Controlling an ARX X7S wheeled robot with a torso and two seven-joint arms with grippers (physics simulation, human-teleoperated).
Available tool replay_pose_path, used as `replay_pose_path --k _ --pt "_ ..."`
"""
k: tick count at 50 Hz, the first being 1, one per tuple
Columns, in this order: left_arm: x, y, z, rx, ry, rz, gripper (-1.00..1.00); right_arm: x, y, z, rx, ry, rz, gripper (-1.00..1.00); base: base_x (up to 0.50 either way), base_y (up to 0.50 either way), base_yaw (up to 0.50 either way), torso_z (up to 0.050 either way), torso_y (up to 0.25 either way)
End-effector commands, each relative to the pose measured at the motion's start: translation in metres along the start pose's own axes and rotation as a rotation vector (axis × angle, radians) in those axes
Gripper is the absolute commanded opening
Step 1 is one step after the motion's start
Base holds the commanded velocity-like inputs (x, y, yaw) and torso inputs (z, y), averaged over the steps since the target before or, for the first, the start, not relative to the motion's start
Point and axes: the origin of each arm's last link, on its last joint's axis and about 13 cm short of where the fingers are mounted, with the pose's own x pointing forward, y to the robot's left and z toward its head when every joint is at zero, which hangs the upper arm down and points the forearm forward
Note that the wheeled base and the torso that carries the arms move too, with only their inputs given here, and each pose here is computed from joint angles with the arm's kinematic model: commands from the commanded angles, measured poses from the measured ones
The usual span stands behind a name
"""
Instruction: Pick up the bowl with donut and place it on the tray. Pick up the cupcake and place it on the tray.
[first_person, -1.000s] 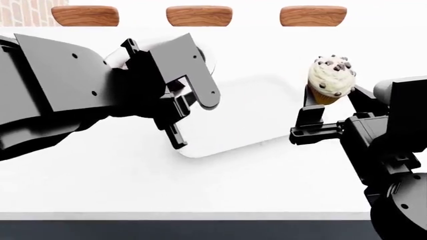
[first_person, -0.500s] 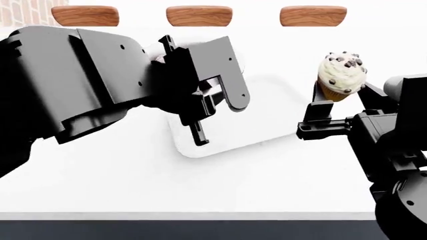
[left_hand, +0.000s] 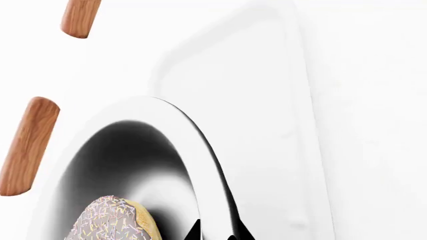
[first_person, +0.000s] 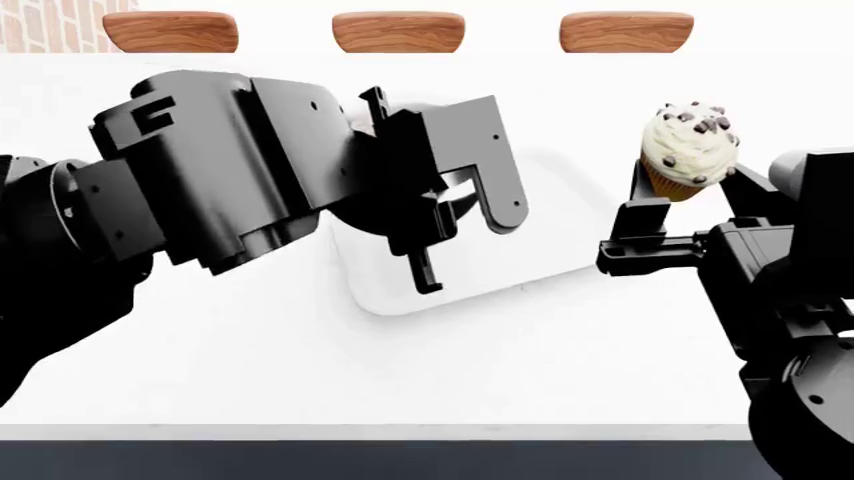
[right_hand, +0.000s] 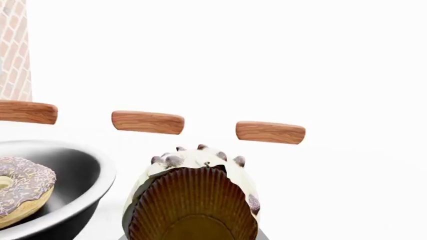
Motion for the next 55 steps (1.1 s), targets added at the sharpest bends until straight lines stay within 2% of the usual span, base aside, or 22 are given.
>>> replay_pose_path --k 1,30,55 --pt "0.012 0.008 0.004 0.026 0.007 0.042 -1.00 0.002 -0.001 -0.001 -0.008 -0.008 -0.009 -1.00 0.00 0.00 0.00 0.000 0.000" --pt "0.032 -0.001 0.003 0.036 0.009 -0.027 -1.00 0.002 -0.001 -0.003 -0.010 -0.005 -0.012 -1.00 0.00 0.00 0.00 0.000 0.001" --pt "0.043 -0.006 -0.005 0.024 0.017 -0.042 -1.00 0.004 -0.001 -0.006 -0.016 0.004 -0.010 -1.00 0.00 0.00 0.00 0.000 0.001"
